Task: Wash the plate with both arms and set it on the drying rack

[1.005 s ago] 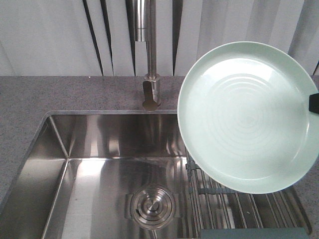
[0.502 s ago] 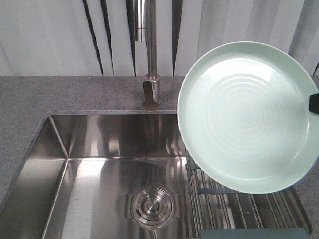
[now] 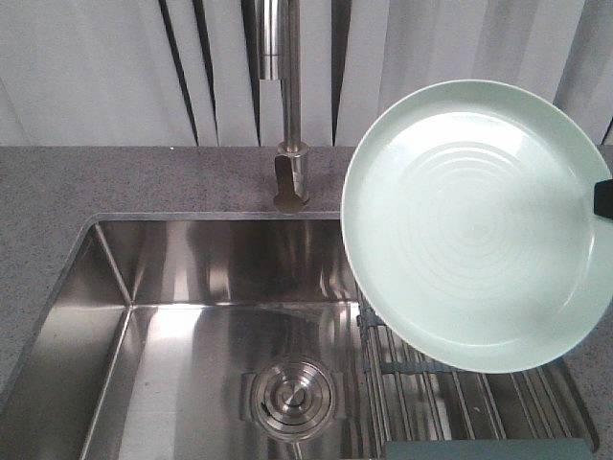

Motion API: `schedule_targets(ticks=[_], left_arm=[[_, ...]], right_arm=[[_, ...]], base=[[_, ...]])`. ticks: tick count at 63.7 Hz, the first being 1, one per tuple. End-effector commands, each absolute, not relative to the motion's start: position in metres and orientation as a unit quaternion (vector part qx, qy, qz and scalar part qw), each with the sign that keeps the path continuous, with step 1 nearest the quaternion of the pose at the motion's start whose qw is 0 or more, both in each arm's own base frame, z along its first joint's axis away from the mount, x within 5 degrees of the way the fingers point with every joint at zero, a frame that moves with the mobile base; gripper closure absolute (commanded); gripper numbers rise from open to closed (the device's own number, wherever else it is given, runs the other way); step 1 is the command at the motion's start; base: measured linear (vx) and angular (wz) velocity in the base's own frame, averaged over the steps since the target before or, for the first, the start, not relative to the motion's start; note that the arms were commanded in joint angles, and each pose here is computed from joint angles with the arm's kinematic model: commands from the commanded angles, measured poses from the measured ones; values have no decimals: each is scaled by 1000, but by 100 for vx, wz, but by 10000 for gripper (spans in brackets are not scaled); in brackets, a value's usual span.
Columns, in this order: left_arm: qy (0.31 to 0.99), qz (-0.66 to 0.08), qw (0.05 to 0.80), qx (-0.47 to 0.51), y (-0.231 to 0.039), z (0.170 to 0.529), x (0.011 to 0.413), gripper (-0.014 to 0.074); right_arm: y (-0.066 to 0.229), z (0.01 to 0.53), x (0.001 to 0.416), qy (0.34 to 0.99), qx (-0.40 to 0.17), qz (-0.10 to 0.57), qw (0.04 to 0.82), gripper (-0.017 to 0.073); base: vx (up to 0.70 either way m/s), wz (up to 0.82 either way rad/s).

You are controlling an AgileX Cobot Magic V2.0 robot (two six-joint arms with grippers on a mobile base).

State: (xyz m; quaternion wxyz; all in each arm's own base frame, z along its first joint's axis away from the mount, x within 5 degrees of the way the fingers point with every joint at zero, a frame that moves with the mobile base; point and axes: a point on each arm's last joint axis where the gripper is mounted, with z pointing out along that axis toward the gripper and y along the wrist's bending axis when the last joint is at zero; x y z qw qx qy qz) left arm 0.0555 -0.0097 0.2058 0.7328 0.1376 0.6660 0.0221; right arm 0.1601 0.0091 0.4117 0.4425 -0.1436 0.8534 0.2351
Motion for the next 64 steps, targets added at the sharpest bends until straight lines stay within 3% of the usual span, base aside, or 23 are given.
schedule_targets(ticks=[1,46,53,64], left_arm=[[642,13,755,132,-10,206,54,600],[627,9,769,128,-11,210,54,600],[634,-41,768,84,-10,210,54,600],[630,-186,752,-49,-8,211,54,600]], right_arm=[[12,424,158,834,-142,244,474,566],[12,424,158,834,-142,244,474,567],[12,424,158,834,-142,244,473,567],[12,424,158,836,-145,245,468,567]], base=[[0,0],[0,0],[0,0],[0,0]])
